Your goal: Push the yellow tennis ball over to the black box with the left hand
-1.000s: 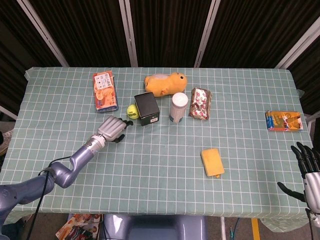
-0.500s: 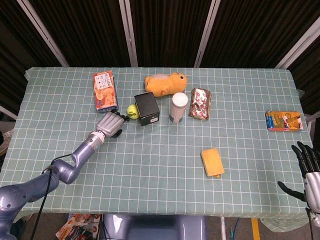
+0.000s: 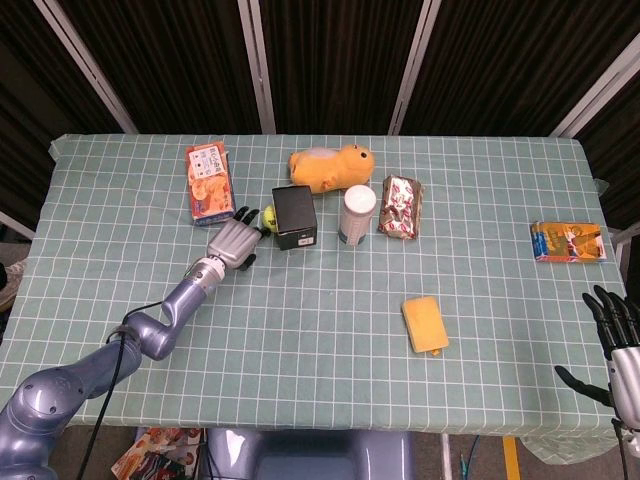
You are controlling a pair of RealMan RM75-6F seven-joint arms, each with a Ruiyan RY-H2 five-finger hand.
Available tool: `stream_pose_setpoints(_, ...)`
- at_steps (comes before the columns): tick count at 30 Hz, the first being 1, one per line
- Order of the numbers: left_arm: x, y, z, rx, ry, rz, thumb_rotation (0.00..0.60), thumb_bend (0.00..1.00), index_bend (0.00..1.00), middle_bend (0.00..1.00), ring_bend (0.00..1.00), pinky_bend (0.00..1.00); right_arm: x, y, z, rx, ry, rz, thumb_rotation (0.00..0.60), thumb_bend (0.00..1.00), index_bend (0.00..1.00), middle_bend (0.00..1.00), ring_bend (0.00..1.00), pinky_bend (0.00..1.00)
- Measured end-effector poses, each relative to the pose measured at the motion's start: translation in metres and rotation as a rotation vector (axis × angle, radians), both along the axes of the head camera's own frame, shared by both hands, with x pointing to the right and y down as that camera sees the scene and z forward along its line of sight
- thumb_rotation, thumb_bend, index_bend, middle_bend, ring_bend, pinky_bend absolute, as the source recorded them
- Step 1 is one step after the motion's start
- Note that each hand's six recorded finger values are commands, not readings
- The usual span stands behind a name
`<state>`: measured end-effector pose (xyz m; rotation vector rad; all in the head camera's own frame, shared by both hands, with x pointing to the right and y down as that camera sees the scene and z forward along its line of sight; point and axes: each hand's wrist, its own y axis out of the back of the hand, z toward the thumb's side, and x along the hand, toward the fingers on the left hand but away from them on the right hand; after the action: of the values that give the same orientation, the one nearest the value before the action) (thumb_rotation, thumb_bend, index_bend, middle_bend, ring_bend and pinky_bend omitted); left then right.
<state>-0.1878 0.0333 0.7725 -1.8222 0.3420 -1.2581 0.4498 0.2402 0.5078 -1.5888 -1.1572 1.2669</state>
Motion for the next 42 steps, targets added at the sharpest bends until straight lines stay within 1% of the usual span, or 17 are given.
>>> stream_pose_setpoints(8,0.014,0.002,-0.007,0.050,0.062,0.041,0.600,0.42,0.20,0.05,0.00,0.00,0.000,0.001,-0.001,0.000,-0.005,-0.003,0.600,0.12,0.00,0.00,0.00,0.00)
stream_pose_setpoints(11,0.015,0.003,-0.008,0.052,0.077,0.038,0.600,0.42,0.19,0.05,0.00,0.00,-0.001,0.002,-0.002,0.000,-0.007,-0.009,0.600,0.12,0.00,0.00,0.00,0.00)
stream_pose_setpoints(15,0.013,0.004,-0.010,0.052,0.086,0.047,0.600,0.42,0.15,0.04,0.00,0.00,-0.001,0.001,-0.002,-0.001,-0.008,-0.009,0.600,0.11,0.00,0.00,0.00,0.00)
stream_pose_setpoints(20,0.005,0.011,-0.014,0.027,0.090,0.064,0.600,0.36,0.04,0.01,0.00,0.00,0.000,0.002,-0.002,-0.004,-0.006,-0.007,0.600,0.12,0.00,0.00,0.00,0.00)
stream_pose_setpoints(22,-0.002,0.017,-0.016,0.010,0.084,0.071,0.600,0.33,0.02,0.00,0.00,0.00,-0.001,0.003,-0.003,-0.002,-0.008,-0.008,0.600,0.11,0.00,0.00,0.00,0.00)
stream_pose_setpoints(25,-0.018,0.031,-0.026,-0.005,0.085,0.080,0.600,0.28,0.00,0.00,0.00,0.00,-0.001,0.005,-0.005,-0.004,-0.009,-0.008,0.600,0.11,0.00,0.00,0.00,0.00)
stream_pose_setpoints(28,-0.041,0.048,-0.047,0.010,0.111,0.068,0.600,0.21,0.00,0.00,0.00,0.00,0.000,0.007,-0.004,-0.018,-0.005,-0.006,0.600,0.11,0.00,0.00,0.00,0.00)
stream_pose_setpoints(31,-0.069,0.067,-0.079,0.047,0.141,0.029,0.600,0.15,0.00,0.00,0.00,0.00,-0.002,0.009,-0.003,-0.039,-0.016,-0.012,0.600,0.11,0.00,0.00,0.00,0.00)
stream_pose_setpoints(34,-0.103,0.090,-0.123,0.099,0.178,-0.059,0.600,0.14,0.00,0.00,0.00,0.00,-0.003,0.008,-0.003,-0.041,-0.011,-0.016,0.600,0.11,0.00,0.00,0.00,0.00)
stream_pose_setpoints(35,-0.116,0.100,-0.141,0.127,0.194,-0.109,0.600,0.13,0.00,0.00,0.00,0.00,-0.003,0.008,-0.002,-0.043,-0.009,-0.015,0.600,0.11,0.00,0.00,0.00,0.00)
stream_pose_setpoints(37,-0.139,0.114,-0.167,0.179,0.205,-0.190,0.600,0.12,0.00,0.00,0.00,0.00,-0.003,0.007,0.001,-0.050,-0.001,-0.009,0.600,0.12,0.00,0.00,0.00,0.00)
stream_pose_setpoints(38,-0.157,0.124,-0.181,0.219,0.196,-0.244,0.600,0.12,0.00,0.00,0.00,0.00,-0.002,0.006,0.002,-0.054,0.003,-0.005,0.600,0.12,0.00,0.00,0.00,0.00)
stream_pose_setpoints(39,-0.171,0.134,-0.191,0.249,0.178,-0.285,0.600,0.11,0.00,0.00,0.00,0.00,-0.002,0.005,0.004,-0.060,0.008,0.001,0.600,0.12,0.00,0.00,0.00,0.00)
stream_pose_setpoints(40,-0.186,0.144,-0.200,0.276,0.152,-0.323,0.600,0.11,0.00,0.00,0.00,0.00,-0.002,0.004,0.006,-0.065,0.010,0.006,0.600,0.12,0.00,0.00,0.00,0.00)
stream_pose_setpoints(41,-0.203,0.160,-0.210,0.307,0.111,-0.372,0.600,0.10,0.00,0.00,0.00,0.00,-0.002,0.004,0.008,-0.070,0.013,0.010,0.600,0.12,0.00,0.00,0.00,0.00)
stream_pose_setpoints(42,-0.215,0.171,-0.217,0.325,0.081,-0.408,0.600,0.10,0.00,0.00,0.00,0.00,-0.003,0.002,0.010,-0.075,0.017,0.013,0.600,0.12,0.00,0.00,0.00,0.00)
